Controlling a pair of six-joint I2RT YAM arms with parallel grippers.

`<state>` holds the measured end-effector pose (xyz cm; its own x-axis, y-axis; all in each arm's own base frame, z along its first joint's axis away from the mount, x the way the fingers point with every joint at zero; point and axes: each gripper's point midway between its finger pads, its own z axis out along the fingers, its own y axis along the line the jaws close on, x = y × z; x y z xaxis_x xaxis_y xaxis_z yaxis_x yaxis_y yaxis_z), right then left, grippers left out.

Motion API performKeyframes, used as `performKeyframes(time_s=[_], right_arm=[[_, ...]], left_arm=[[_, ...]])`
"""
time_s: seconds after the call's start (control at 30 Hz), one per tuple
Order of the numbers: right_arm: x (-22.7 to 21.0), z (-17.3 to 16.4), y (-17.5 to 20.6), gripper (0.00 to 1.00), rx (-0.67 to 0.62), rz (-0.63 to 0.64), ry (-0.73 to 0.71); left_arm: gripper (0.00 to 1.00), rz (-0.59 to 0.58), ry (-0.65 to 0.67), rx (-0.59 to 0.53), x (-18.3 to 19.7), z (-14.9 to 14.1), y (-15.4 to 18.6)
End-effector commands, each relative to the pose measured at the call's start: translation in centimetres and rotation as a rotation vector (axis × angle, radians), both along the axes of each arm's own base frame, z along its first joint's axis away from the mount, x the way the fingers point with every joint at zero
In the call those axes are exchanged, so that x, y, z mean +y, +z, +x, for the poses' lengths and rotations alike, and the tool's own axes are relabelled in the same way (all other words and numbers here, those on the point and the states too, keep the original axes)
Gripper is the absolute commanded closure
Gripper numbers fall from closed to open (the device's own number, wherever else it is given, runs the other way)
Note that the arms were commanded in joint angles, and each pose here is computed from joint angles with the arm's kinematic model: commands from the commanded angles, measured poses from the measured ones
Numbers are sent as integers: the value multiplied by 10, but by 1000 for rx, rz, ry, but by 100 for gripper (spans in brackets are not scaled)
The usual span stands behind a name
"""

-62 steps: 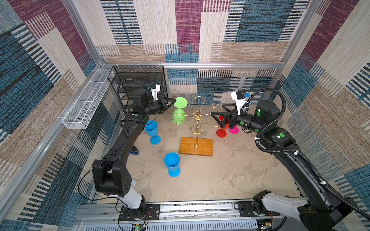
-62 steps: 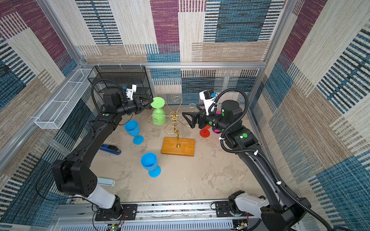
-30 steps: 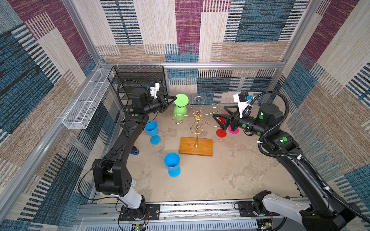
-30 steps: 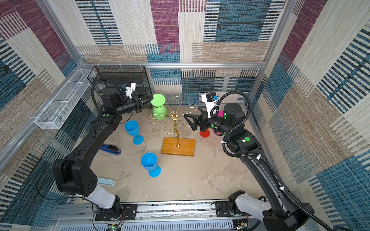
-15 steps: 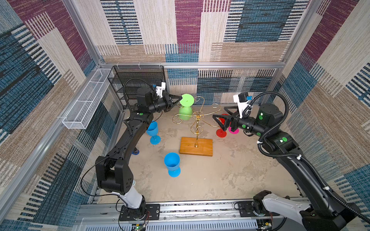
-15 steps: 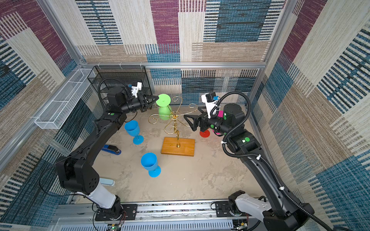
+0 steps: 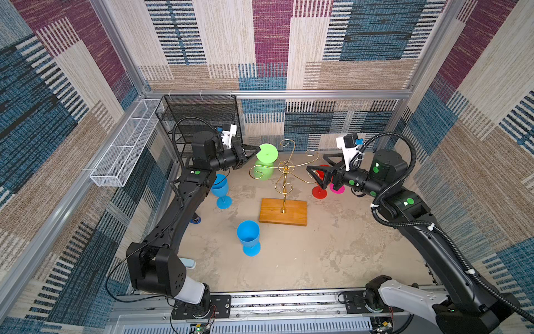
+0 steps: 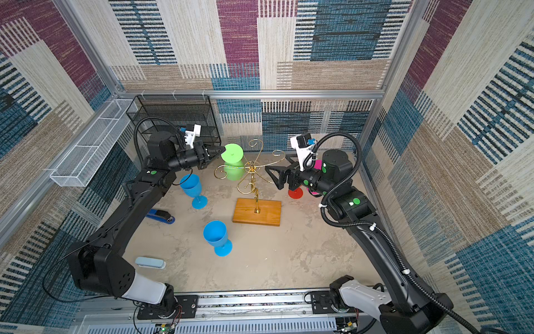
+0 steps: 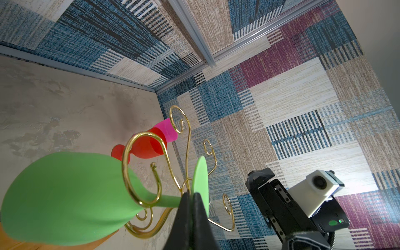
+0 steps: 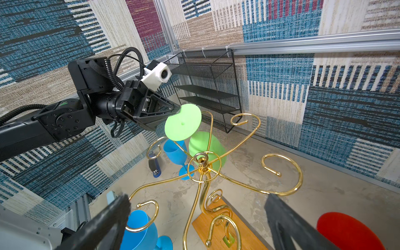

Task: Take the wine glass off the wine glass rack
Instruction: Pick up the wine glass from the wine glass rack.

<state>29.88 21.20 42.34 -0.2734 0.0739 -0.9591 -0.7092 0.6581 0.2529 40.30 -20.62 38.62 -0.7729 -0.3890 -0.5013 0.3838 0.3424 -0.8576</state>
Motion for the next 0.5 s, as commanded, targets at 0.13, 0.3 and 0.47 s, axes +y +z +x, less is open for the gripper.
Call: performKeyframes(time_s=[0.13,0.3,0.47], right_arm=[[-1,0,11,1,-32,15,-6],[-2,2,14,1,-63,9,-16],[0,3,30,1,-176,7,-5]], left_arm=[[100,-28,75,-44,35,-4,8],[100,-130,108,-90,68,-5,38],[100,-191,160,-119,105,-16,60]])
